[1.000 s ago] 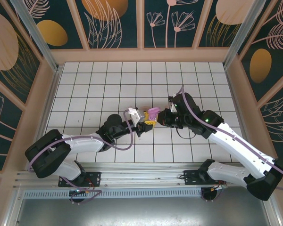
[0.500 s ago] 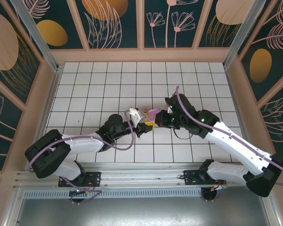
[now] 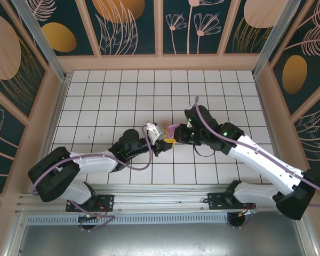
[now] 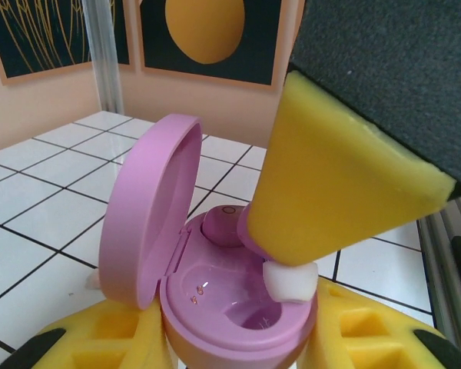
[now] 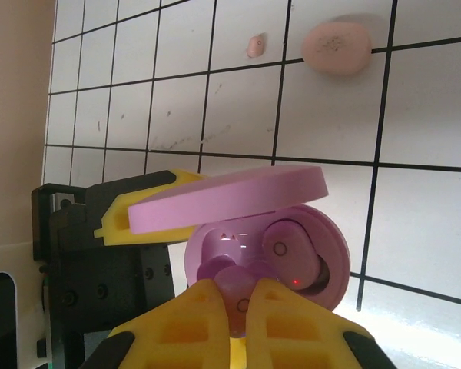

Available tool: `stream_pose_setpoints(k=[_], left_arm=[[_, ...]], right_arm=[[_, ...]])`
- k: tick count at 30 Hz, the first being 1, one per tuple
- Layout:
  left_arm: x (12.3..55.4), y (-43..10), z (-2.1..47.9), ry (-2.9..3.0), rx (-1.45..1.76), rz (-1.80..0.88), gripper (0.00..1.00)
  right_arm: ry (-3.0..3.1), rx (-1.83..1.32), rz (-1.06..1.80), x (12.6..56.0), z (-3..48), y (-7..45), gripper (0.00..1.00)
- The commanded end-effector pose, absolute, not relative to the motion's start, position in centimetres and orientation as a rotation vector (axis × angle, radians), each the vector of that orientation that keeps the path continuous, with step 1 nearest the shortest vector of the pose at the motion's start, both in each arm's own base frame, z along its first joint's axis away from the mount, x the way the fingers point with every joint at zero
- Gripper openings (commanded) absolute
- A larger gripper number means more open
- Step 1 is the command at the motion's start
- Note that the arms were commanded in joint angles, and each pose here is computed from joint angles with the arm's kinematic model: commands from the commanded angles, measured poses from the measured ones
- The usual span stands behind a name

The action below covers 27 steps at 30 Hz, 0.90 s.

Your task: Insert the wireless bluetooth earbuds into the charging case

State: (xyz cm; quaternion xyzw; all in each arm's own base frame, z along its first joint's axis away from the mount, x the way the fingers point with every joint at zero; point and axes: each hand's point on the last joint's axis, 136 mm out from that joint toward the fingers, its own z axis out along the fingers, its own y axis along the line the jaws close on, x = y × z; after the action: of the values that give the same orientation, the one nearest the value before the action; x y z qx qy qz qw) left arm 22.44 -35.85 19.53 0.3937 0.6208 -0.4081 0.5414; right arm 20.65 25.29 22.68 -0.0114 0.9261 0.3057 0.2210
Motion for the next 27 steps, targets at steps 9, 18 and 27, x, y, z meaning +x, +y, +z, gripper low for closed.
stream_pose_setpoints(k=[9, 18, 27], left_arm=[[22.2, -36.3, 21.6, 1.408, 0.931, -0.986, 0.17], [22.3, -36.4, 21.6, 1.413, 0.934, -0.987, 0.17], [22.4, -36.6, 21.6, 1.419, 0.935, -0.994, 0.17]], right_arm=[[2.543, -0.092, 0.828, 21.1, 23.1, 26.4, 0.09], [2.555, -0.089, 0.807, 21.2, 22.8, 26.3, 0.15], [2.543, -0.097, 0.814, 21.3, 22.9, 26.4, 0.19]])
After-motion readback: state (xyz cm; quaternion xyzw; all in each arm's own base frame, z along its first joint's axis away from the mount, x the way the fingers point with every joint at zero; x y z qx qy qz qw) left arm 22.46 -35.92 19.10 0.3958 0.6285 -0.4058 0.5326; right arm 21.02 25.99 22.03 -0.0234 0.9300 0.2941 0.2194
